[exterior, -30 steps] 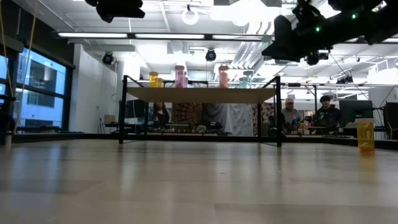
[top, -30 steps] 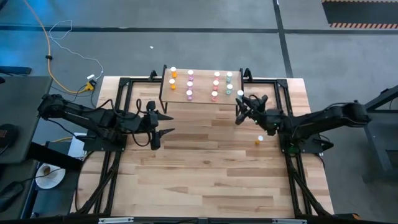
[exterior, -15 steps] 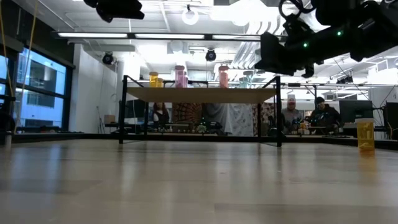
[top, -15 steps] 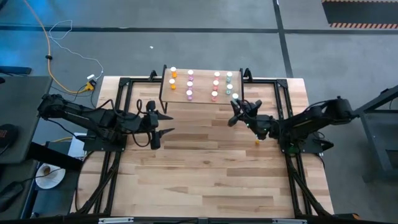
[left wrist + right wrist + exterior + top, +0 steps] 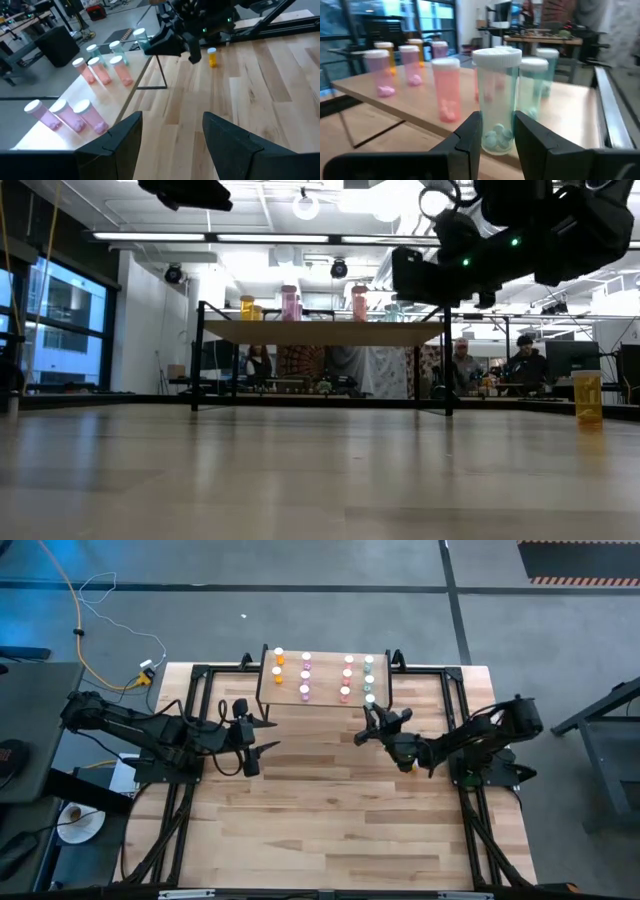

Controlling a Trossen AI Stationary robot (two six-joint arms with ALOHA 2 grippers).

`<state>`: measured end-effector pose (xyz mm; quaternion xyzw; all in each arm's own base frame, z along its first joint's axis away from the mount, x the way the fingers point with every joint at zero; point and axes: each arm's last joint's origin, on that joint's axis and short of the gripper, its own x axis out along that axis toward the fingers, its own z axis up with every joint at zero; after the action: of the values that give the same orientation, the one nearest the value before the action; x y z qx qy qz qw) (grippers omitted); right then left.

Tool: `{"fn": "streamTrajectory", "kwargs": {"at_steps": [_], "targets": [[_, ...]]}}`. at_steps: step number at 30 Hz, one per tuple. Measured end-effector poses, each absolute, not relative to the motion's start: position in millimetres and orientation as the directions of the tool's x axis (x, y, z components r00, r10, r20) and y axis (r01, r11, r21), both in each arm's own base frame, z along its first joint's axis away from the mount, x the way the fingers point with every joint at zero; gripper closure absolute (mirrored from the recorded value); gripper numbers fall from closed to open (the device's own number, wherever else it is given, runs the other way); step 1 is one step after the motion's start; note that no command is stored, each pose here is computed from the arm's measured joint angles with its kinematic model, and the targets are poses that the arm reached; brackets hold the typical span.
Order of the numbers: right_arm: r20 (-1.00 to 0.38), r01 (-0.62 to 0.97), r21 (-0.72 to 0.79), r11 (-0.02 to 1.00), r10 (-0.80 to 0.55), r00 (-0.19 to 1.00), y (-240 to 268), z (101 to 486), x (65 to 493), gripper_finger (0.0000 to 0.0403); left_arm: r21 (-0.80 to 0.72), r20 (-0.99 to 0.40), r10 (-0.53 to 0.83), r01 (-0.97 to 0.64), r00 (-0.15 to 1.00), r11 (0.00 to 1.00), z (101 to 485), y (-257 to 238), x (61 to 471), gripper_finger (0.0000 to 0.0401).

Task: Pick and place medicine bottles onto shelf by color
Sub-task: Put the blue pill bottle on the shelf aligned with other blue pill bottles

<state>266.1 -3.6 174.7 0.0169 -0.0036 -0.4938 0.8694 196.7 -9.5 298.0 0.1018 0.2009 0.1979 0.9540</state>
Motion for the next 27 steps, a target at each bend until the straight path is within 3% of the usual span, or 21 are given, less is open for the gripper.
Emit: {"fn": "streamTrajectory", "kwargs": {"at_steps": [4,17,27], "targets": [[-0.023,0.902,0.040,0.430,-0.902,0.431,-2,164,271,0.0314,0.284,-0.343,0.418,-0.332,0.841,0.900,298,-10,197,0.0201],[-0.018,0.936,0.018,0.353,-0.935,0.353,-7,164,284,0.0314,0.315,-0.336,0.442,-0.343,0.831,0.885,298,-9,197,0.0201],[-0.022,0.929,0.073,0.362,-0.931,0.364,-21,163,285,0.0314,0.321,-0.333,0.457,-0.356,0.825,0.878,298,-8,196,0.0201]]}}
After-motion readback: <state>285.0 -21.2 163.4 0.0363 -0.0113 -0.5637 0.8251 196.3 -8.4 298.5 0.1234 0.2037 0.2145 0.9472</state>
